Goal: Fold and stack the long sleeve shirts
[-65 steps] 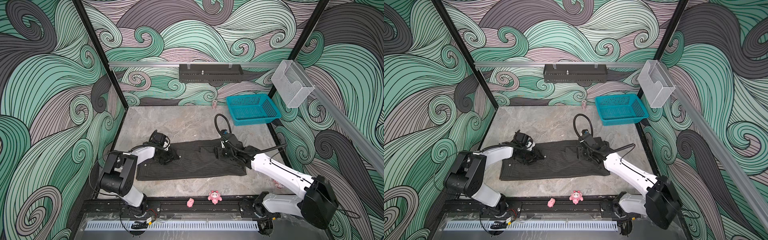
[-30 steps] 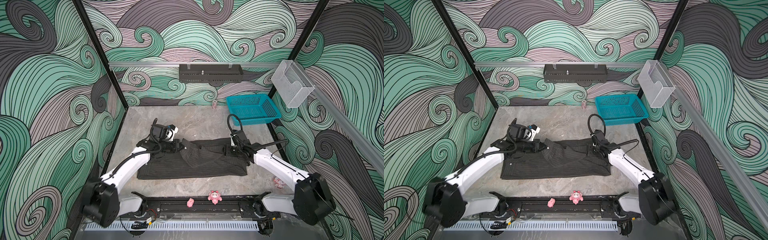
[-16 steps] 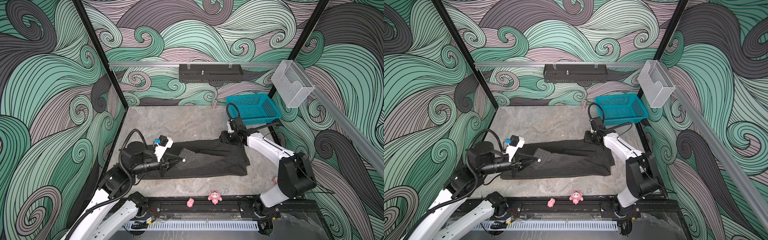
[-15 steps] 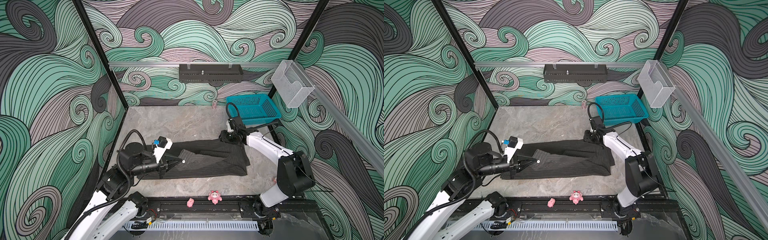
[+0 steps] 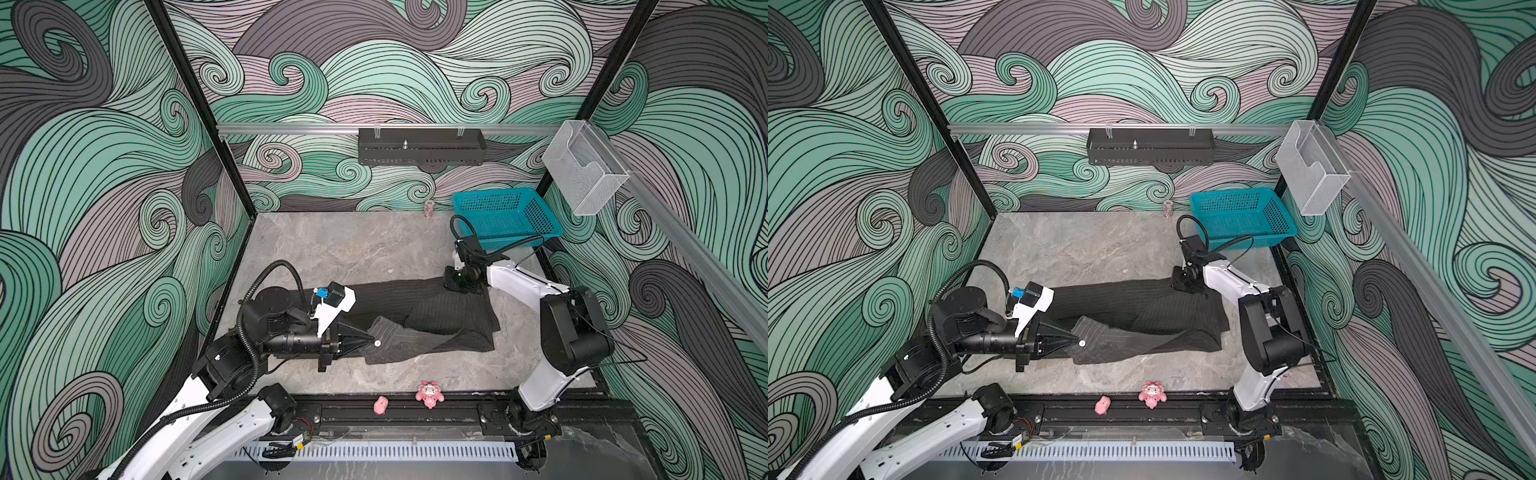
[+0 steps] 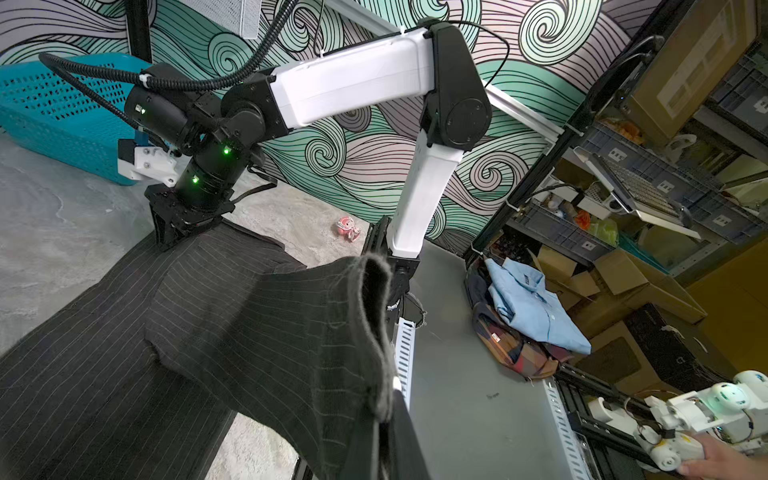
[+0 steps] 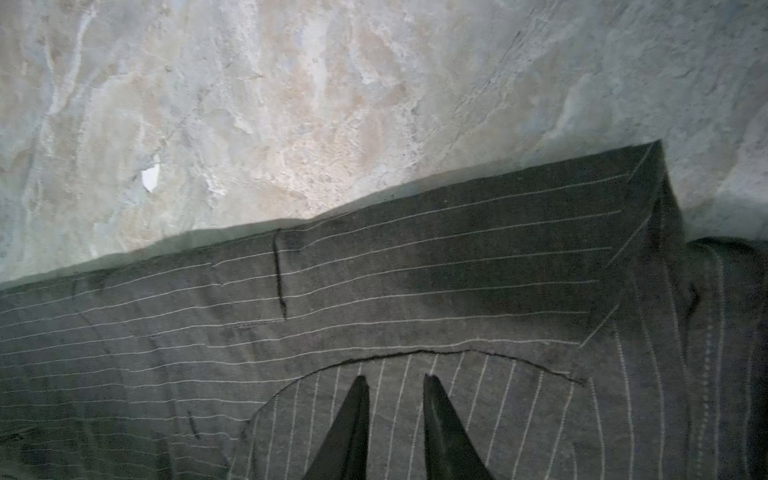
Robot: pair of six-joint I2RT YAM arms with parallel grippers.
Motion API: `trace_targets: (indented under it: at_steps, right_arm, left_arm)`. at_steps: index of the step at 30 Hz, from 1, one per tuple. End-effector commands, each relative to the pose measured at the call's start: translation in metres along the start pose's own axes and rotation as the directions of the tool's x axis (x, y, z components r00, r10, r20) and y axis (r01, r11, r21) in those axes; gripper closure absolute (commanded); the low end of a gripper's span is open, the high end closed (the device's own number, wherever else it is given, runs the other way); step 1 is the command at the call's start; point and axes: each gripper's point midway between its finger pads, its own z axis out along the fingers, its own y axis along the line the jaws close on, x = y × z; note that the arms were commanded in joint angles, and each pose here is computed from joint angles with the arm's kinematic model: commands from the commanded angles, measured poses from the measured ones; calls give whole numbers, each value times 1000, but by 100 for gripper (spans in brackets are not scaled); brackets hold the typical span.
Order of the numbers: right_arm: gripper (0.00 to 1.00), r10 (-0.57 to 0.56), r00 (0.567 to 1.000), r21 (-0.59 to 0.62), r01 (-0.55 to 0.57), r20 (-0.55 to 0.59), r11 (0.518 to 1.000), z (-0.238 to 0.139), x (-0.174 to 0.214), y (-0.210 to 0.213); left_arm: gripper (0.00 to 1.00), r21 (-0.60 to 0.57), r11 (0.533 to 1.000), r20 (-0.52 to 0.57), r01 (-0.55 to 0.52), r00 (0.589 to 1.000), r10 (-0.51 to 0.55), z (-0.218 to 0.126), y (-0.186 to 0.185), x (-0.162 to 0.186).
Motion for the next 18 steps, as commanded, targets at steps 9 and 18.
trace_targets:
  at_steps: [9,18]
  right_arm:
    - [94,26,1000,74,-25,-8,997,18,-28,-39]
    - [98,98,994,160,-90,-43,983,42,-25,-77]
  left_arm:
    - [100,-487,856,158,174,981,-110,-14,97,-20]
    - [100,-724,584,357,366,924,-137,-75,166,-4]
